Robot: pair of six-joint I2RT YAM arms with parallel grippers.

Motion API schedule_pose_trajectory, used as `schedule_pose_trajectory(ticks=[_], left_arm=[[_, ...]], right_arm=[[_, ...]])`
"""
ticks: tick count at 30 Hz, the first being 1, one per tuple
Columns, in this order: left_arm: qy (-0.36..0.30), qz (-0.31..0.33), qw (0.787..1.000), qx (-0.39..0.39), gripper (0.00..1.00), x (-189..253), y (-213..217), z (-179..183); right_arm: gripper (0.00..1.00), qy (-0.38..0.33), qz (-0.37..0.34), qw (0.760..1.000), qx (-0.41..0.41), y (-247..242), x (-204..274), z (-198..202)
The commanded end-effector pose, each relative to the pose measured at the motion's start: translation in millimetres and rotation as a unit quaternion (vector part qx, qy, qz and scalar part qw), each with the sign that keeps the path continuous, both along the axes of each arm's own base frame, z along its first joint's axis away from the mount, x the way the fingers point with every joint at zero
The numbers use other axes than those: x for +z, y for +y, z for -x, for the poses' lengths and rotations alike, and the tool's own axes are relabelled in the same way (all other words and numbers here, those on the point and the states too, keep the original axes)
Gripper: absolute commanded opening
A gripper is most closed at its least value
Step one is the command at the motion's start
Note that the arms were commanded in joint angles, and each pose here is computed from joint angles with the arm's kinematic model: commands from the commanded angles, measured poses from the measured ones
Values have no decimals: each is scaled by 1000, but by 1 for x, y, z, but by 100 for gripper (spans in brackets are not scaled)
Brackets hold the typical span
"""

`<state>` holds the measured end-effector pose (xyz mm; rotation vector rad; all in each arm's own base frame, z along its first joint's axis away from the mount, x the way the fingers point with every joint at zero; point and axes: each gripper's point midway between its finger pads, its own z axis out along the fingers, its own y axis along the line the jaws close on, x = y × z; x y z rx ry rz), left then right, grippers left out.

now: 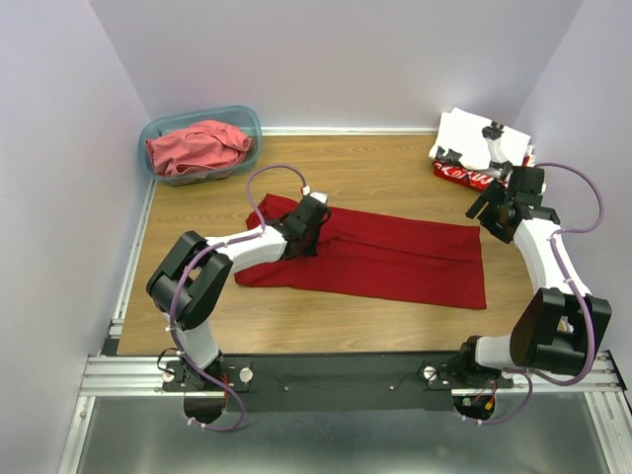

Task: Fold and stack the t-shirts
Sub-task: Fold the tshirt

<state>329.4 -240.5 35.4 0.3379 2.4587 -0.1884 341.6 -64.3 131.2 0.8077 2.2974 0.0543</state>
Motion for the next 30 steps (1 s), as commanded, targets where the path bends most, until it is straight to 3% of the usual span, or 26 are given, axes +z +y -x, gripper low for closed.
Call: schedule_pose_trajectory(ticks=[1, 15, 23, 30], left_arm=[[-2, 10, 1000, -6, 33, 2, -6, -3], [8, 5, 1000, -10, 30, -7, -10, 1], [9, -7, 1000, -10, 0, -2, -7, 4], [6, 0, 1000, -16, 0, 23, -13, 9]], right_arm=[[80, 26, -2, 1000, 3, 0, -12, 9], [80, 30, -2, 1000, 2, -1, -14, 7], [80, 25, -2, 1000, 2, -2, -10, 4], [80, 25, -2, 1000, 4, 0, -10, 5]])
